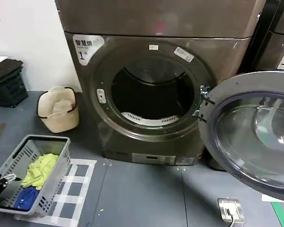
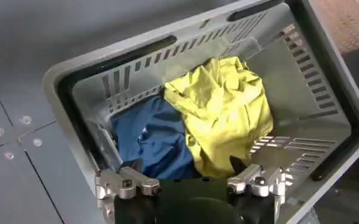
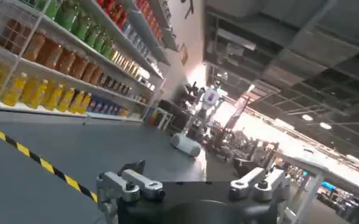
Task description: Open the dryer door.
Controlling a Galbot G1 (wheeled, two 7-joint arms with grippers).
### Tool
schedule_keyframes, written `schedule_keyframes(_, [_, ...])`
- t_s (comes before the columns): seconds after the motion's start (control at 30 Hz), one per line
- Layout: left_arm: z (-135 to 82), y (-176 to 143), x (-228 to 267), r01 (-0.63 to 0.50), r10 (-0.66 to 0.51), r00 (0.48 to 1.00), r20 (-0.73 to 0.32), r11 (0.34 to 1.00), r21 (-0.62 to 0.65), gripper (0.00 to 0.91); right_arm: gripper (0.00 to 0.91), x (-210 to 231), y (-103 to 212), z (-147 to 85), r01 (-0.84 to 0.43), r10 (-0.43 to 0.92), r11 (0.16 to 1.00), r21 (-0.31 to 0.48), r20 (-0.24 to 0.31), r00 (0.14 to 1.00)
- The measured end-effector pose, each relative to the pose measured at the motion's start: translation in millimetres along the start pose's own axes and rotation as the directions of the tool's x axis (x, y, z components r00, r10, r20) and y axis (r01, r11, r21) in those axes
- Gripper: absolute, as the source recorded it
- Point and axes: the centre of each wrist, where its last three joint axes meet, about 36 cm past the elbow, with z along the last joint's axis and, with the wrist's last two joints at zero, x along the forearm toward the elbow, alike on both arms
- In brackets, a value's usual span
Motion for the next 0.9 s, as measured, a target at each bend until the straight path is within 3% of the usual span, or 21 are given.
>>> schedule_keyframes(0.43, [1,0,0,0.002,-0.002,1.0,0.002,1.0,-0.004,0.907,0.907,-4,-9,2,-0.098,0.1,0.995,0.03,-0.063,0.993])
schedule_keyframes(0.9, [1,1,-2,0.003,-0.003,1.0,0.002,1.0,-0.005,0.907,0.907,-4,-12,-2,-0.139,0.137,0.99,-0.021,-0.055,0.989])
